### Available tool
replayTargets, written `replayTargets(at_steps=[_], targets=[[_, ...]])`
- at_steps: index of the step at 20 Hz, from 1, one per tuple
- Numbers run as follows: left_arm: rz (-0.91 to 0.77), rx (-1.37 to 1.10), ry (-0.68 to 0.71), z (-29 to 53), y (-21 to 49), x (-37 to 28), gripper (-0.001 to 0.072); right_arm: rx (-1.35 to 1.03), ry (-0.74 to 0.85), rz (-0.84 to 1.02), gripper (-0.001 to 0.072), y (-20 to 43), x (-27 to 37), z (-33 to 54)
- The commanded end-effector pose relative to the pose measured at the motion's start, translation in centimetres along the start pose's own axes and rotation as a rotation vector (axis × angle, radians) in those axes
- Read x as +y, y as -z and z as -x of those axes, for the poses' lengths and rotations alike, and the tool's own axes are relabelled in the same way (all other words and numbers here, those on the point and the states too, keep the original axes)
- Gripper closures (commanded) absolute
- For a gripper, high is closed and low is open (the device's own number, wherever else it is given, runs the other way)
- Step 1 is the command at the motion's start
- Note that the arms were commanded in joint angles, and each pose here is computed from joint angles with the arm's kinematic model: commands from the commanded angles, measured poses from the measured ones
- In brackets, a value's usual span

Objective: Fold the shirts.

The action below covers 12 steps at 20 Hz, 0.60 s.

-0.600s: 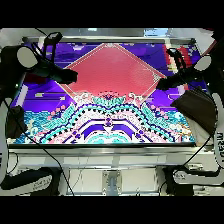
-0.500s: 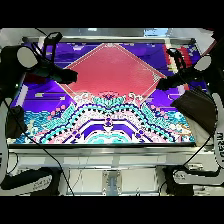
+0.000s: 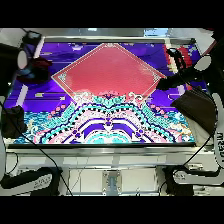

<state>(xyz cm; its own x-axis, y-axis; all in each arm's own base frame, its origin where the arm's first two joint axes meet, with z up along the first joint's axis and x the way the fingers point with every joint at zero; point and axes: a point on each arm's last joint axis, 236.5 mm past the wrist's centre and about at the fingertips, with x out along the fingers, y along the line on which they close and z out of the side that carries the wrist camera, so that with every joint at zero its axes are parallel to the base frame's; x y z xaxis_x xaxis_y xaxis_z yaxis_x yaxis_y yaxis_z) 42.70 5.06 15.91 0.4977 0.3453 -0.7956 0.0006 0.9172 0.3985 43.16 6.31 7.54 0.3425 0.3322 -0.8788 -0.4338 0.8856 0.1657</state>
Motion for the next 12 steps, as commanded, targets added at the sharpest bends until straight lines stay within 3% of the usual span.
replayTargets(at_steps=[1,4,8,12], targets=[[0.226,0.128,-0.218,-2.0,5.1,10.9,0.0184,0.0,-0.001,0.001,0.0405,0.0,0.1,0.0],[0.47,0.225,-0.196,-5.6,11.3,15.5,0.0185,-0.08,0.039,0.0,0.0405,-1.9,-0.9,0.1],[0.789,0.257,-0.009,-10.4,16.7,15.0,0.0183,-0.172,0.017,-0.059,0.0405,-4.1,-0.5,0.3],[1.093,0.29,-0.015,-14.1,20.2,15.7,0.018,-0.231,-0.031,-0.086,0.0405,-5.5,0.6,0.6]])
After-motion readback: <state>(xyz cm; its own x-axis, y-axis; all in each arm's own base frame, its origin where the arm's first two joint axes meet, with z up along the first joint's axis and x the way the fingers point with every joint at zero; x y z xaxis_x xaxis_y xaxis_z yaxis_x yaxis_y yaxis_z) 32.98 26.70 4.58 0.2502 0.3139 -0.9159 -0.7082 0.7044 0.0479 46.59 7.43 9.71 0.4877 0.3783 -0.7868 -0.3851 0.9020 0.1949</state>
